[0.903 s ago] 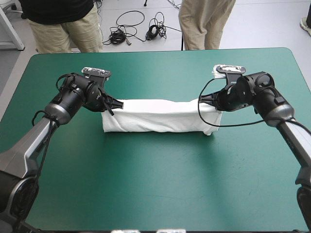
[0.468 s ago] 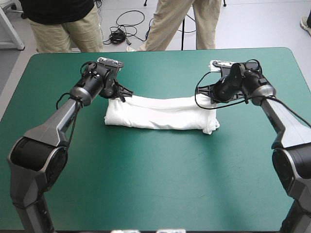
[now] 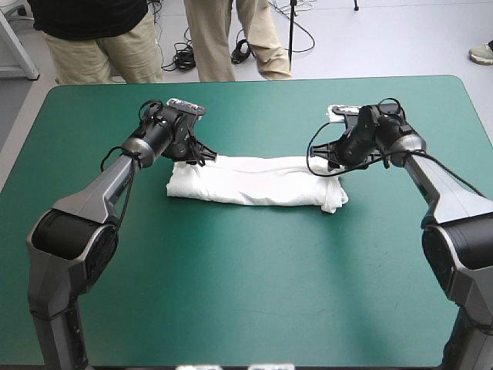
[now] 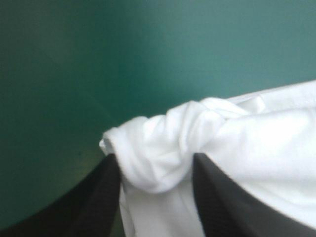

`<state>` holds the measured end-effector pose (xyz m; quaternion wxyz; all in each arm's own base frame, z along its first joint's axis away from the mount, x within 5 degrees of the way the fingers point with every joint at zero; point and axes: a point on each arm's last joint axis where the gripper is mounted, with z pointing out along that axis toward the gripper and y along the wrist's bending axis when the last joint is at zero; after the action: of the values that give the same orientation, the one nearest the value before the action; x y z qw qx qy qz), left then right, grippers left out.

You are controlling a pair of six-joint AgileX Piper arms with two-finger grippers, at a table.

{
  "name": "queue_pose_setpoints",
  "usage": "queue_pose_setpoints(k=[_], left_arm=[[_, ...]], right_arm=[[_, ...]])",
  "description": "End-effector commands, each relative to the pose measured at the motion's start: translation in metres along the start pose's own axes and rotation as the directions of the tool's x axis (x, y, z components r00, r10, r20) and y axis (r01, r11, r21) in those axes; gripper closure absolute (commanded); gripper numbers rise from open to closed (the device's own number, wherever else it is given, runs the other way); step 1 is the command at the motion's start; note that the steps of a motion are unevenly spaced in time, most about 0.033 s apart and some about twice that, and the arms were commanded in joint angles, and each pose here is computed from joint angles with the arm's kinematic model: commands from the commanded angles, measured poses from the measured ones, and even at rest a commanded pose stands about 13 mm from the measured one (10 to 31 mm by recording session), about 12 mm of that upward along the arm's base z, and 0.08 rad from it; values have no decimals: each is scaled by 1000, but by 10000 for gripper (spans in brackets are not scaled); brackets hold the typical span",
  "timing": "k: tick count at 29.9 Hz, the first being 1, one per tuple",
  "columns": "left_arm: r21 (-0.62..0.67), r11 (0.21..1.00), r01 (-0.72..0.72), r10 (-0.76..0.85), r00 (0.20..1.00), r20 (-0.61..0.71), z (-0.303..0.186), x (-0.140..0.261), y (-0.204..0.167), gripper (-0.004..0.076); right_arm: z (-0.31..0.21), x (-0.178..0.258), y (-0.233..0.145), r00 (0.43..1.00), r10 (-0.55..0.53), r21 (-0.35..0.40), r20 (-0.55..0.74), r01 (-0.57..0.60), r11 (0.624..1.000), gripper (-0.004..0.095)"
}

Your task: Fold the cloth

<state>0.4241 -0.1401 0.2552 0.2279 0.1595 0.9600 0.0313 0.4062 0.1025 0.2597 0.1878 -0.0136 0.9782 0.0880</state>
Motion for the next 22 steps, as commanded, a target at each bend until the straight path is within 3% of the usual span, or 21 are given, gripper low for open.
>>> queue_pose_setpoints(k=[1,4,7,8,11,12,18,22], left_arm=[[-10,999,34,-33,994,100,-48,-12,8,203],[-39,999,37,-31,989,146,-68,-15,14,210],[-40,998,44,-34,976,215,-95,-17,18,295],[-33,999,42,-33,972,231,-103,-16,18,361],[28,999,17,-24,964,267,-121,-14,14,675],[53,999,-8,-7,961,277,-125,-14,11,726],[236,966,-105,31,954,299,-133,-14,-33,733],[271,945,-183,97,949,300,-125,-13,-68,733]], right_arm=[[-39,-8,3,996,-16,-24,90,18,1000,288],[-55,-6,3,994,-32,-10,104,33,999,332],[-79,-3,5,989,-37,-17,144,39,999,388],[-88,-1,5,986,-43,-19,159,46,999,399],[-111,4,6,979,-52,-25,198,58,998,413],[-117,5,7,976,-56,-26,210,63,998,415],[-143,15,8,972,-55,-41,230,67,997,416],[-145,16,9,973,-54,-45,226,66,997,416]])
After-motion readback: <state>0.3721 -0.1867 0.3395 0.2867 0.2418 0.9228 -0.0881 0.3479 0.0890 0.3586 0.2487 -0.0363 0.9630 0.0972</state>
